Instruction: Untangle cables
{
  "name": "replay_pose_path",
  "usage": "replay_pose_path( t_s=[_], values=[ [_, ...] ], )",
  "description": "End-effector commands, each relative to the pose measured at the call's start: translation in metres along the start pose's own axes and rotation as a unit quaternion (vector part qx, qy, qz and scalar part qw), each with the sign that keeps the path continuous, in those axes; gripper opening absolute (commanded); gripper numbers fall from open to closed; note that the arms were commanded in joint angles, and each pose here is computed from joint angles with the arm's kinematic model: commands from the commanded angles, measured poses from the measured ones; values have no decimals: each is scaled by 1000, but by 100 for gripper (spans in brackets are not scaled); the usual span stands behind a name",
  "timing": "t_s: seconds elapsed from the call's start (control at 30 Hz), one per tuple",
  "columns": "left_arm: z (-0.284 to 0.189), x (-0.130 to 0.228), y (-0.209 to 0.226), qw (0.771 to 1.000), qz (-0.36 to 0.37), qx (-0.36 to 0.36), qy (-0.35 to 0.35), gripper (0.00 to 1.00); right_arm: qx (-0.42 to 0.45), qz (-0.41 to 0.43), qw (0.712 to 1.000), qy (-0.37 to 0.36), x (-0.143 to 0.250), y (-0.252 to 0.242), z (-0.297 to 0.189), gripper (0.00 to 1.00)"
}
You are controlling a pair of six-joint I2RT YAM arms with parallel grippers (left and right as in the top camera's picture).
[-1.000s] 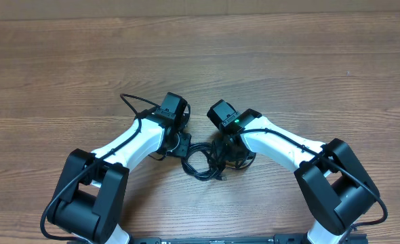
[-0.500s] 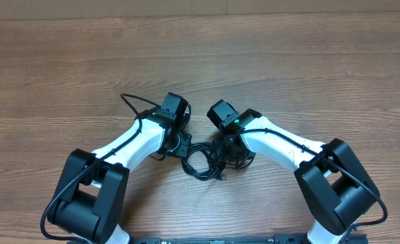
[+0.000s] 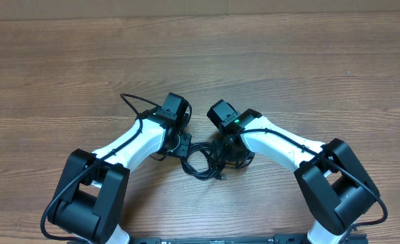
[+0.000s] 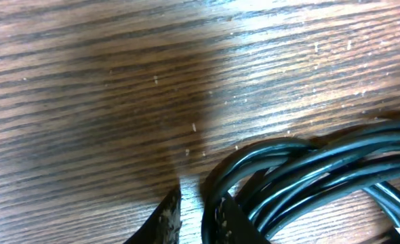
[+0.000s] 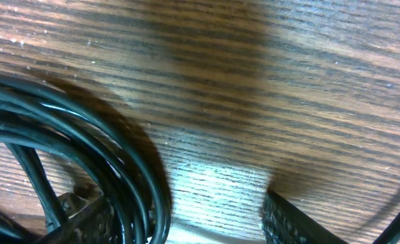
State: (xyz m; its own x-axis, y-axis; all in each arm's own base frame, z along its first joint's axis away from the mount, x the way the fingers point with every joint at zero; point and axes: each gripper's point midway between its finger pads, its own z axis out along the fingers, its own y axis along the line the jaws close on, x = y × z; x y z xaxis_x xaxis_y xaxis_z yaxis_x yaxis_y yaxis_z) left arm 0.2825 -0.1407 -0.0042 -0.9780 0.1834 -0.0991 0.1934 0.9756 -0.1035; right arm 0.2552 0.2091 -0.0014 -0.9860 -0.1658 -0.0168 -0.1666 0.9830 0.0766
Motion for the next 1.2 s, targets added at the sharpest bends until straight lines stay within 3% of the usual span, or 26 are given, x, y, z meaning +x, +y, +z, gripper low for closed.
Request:
replay_pose_path(
  t_s=[0.0, 0.33, 0.67, 0.93, 1.03, 1.17],
  values=[
    [23, 32, 31, 996, -17, -70, 55, 18, 45, 7, 998, 31, 16, -24, 28, 62],
    [20, 35, 46, 990, -57, -116, 52, 19, 45, 7, 998, 31, 16, -24, 28, 63],
    [20, 35, 46, 990, -57, -115, 51, 21, 43, 7, 999, 31, 16, -23, 28, 63],
    [22, 32, 41, 993, -48, -100, 49, 20, 39, 7, 999, 25, 13, -21, 28, 68],
    [23, 35, 33, 995, -33, -76, 57, 20, 32, 9, 999, 23, 11, -18, 28, 59],
    [23, 35, 32, 995, -34, -73, 59, 20, 25, 8, 999, 29, 14, -16, 28, 53]
  ],
)
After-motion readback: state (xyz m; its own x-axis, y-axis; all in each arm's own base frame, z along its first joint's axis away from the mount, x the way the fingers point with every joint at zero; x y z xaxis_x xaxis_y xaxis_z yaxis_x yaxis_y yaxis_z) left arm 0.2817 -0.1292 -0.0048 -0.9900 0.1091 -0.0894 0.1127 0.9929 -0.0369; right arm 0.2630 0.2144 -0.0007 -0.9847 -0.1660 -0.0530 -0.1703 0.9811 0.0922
